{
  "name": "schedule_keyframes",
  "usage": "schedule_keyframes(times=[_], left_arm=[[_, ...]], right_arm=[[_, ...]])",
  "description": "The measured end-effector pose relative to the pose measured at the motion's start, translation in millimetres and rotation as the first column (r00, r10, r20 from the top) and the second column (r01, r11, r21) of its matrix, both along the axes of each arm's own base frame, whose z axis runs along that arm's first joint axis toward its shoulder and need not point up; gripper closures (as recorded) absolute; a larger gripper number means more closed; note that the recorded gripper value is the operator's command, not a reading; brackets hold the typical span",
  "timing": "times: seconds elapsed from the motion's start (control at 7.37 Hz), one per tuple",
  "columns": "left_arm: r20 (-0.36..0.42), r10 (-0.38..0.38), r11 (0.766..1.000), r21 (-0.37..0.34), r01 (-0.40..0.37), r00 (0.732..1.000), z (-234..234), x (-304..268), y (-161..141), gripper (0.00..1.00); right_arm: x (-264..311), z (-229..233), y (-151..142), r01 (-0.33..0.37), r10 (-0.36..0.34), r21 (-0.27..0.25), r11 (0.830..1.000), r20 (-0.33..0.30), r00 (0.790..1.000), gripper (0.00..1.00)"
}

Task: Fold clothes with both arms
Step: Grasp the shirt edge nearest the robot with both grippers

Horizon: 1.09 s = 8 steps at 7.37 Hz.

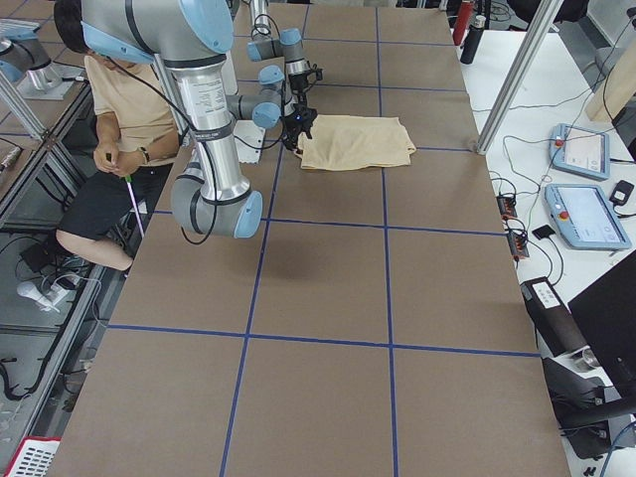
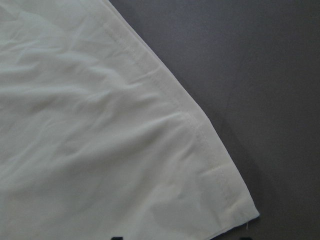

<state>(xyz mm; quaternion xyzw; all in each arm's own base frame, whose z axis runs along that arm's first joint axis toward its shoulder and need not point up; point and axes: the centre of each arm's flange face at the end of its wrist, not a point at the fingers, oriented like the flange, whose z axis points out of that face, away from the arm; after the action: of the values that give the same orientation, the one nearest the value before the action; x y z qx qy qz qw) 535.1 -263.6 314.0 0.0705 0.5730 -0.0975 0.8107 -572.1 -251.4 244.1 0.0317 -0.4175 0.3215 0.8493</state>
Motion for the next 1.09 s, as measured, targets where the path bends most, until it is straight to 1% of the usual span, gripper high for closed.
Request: schedule_keyframes(times=[0.27,0.54,0.68,0.81,0.95,1.09], left_arm=[[-0.002,-0.002,1.0,0.0,0.002,1.0,-1,-1,-1,1.0],[-0.002,-0.002,1.0,0.001,0.002,1.0,-1,-1,-1,1.0],[-0.002,-0.002,1.0,0.001,0.002,1.0,-1,-1,-1,1.0],[-0.003,-0.003,1.0,0.001,0.003,1.0,-1,-1,-2,1.0],[-0.002,-0.003,1.0,0.001,0.003,1.0,-1,-1,-2,1.0],[-0.002,-0.003,1.0,0.002,0.003,1.0,-1,-1,-2,1.0]], right_arm=[[-22,3,1,-0.044,0.043,-0.036,0.998,-0.009,0.999,0.2],[-31,8,6,-0.057,0.056,-0.055,0.997,-0.015,0.998,0.21],[-34,9,8,-0.059,0.058,-0.061,0.996,-0.017,0.998,0.26],[-35,9,10,-0.061,0.06,-0.064,0.996,-0.016,0.998,0.4],[-36,7,11,-0.065,0.064,-0.068,0.996,-0.011,0.998,0.62],[-38,3,11,-0.074,0.074,-0.076,0.994,-0.001,0.997,0.64]])
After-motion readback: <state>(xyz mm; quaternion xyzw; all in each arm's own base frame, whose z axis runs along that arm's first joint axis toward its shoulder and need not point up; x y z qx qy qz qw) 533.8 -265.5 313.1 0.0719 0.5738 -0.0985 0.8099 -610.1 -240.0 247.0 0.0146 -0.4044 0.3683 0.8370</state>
